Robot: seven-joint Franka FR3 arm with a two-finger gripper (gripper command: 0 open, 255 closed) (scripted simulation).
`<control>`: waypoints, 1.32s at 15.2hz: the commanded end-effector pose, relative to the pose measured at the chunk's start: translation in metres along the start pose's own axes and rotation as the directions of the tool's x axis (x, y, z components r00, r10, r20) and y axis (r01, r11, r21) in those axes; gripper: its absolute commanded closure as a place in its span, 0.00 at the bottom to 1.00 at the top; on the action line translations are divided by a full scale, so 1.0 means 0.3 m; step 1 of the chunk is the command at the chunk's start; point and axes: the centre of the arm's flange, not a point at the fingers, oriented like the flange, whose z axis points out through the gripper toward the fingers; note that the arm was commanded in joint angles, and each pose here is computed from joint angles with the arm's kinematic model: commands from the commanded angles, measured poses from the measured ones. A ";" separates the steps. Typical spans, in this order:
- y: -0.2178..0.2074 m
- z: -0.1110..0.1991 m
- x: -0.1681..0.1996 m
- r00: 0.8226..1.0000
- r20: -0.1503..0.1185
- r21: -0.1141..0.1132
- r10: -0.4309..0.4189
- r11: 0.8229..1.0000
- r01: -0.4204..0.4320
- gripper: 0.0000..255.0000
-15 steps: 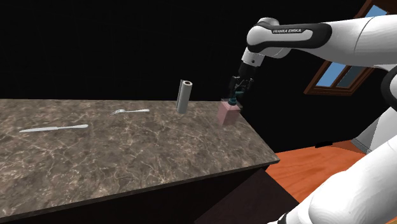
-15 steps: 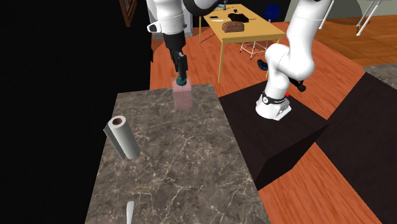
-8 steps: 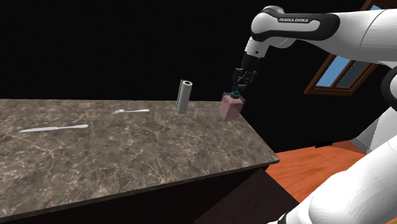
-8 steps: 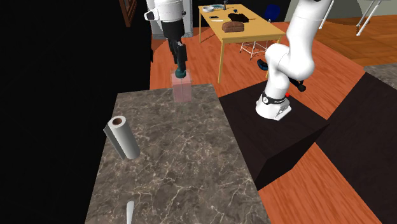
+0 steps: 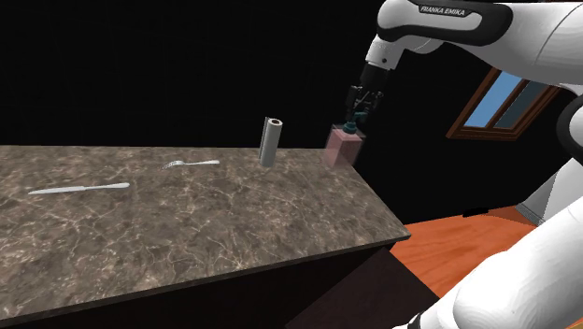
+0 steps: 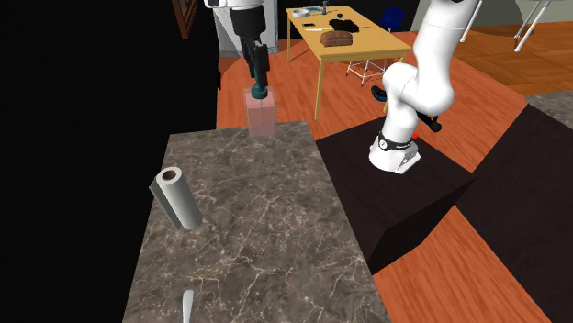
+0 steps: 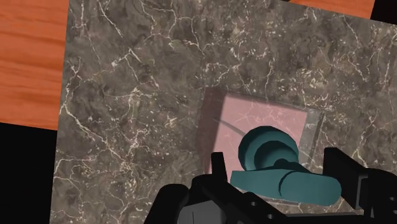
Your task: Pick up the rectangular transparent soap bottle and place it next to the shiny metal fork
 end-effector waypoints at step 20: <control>-0.275 -0.094 0.100 1.000 0.000 0.000 0.000 1.000 0.000 1.00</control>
